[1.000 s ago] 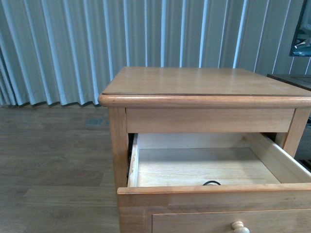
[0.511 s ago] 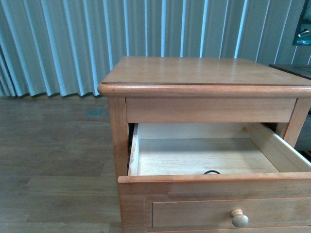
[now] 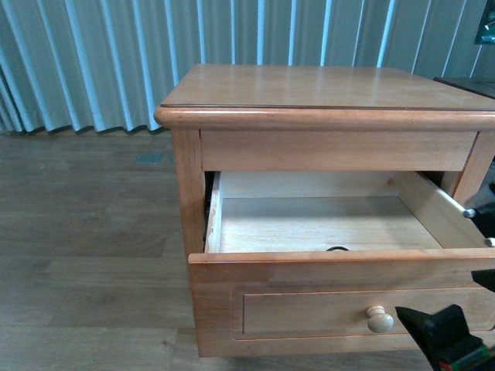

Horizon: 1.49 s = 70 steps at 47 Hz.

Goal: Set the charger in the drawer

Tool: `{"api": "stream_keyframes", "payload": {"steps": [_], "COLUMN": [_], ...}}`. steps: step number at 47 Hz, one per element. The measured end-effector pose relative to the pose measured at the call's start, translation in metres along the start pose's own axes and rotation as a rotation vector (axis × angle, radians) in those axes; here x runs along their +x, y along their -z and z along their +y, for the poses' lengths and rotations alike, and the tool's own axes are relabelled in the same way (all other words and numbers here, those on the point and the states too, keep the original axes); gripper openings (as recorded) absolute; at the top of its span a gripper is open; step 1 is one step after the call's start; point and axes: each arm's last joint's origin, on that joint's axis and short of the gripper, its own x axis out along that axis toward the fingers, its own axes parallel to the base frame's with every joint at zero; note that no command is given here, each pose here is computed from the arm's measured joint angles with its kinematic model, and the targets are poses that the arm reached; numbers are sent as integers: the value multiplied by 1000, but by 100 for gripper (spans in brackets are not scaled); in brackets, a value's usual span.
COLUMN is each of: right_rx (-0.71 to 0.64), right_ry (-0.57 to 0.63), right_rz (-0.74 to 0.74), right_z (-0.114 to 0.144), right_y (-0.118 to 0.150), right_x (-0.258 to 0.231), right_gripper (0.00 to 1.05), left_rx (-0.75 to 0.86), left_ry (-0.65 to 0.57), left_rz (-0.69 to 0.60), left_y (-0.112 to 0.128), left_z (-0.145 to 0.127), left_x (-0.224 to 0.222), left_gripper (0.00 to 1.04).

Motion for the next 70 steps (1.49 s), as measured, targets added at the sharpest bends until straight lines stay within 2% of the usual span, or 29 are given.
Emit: {"api": "stream_keyframes", "payload": {"steps": [21, 38, 70], "right_rx": [32, 26, 45], "right_ry": [53, 89, 147], "right_rz": [21, -39, -97], "right_z": [1, 5, 13], "right_y": [-16, -50, -72], "right_x": [51, 101, 194], "right_gripper": [96, 96, 96], "left_rx": [0, 0, 0], "left_ry": [0, 0, 0], "left_rz": [0, 0, 0], "left_y": [0, 0, 0], "left_z": [0, 0, 0], "left_x": [0, 0, 0], "left_gripper": [99, 99, 99]}}
